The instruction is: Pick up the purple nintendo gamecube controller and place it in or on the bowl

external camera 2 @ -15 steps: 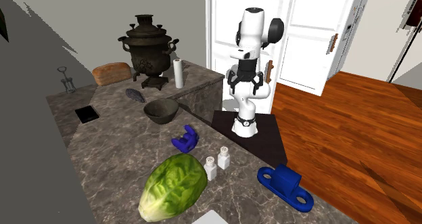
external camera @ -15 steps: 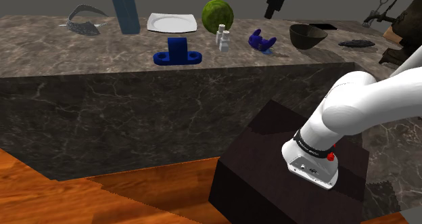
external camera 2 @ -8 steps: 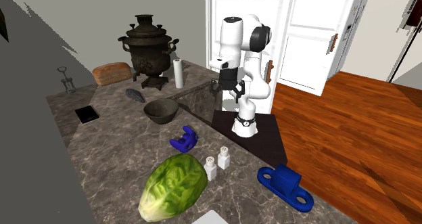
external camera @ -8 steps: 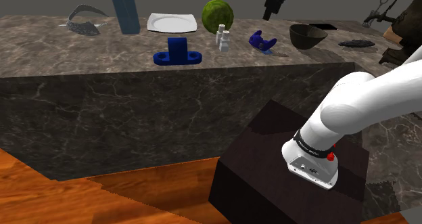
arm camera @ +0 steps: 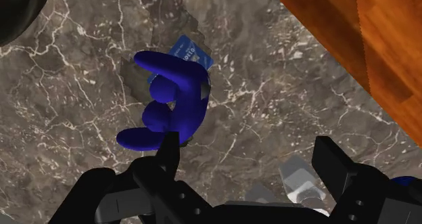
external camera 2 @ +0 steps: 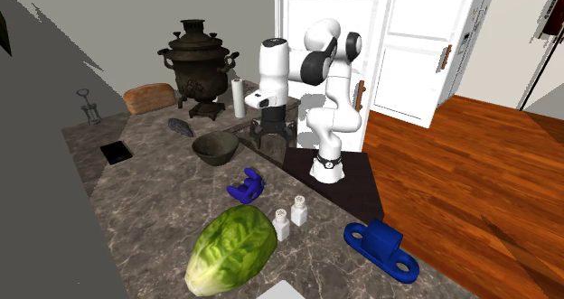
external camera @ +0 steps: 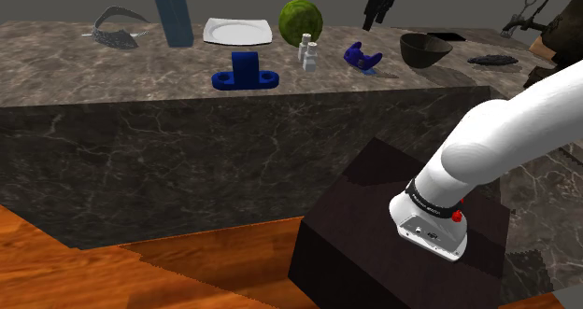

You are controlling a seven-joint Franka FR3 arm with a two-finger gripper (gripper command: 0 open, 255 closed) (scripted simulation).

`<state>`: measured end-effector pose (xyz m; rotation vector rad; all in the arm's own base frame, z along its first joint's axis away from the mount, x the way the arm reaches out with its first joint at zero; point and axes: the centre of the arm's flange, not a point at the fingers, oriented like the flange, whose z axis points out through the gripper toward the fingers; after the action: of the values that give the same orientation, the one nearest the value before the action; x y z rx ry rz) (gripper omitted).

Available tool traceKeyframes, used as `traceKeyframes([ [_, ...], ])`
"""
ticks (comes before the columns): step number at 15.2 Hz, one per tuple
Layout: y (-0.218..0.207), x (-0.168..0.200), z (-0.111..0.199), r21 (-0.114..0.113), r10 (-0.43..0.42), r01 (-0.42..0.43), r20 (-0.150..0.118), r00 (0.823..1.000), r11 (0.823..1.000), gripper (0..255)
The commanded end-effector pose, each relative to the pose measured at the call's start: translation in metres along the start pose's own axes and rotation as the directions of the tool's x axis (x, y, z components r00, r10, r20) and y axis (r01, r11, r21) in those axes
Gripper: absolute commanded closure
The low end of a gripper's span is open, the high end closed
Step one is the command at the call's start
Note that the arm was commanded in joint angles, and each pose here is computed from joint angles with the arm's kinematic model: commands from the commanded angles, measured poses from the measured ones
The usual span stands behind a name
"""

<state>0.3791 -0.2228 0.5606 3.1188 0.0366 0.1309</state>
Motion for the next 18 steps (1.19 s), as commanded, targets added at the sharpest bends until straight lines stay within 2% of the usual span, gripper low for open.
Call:
traceKeyframes([
  [1, 0.025, 0.002, 0.012, 0.001, 0.014, -0.014, 0.002, 1.000, 1.000, 0],
  [11, 0.145, 0.025, 0.067, 0.008, 0.083, -0.083, 0.015, 0.996, 0.997, 0],
  [18, 0.151, 0.026, 0.101, 0.008, 0.087, -0.087, 0.016, 0.996, 0.996, 0],
])
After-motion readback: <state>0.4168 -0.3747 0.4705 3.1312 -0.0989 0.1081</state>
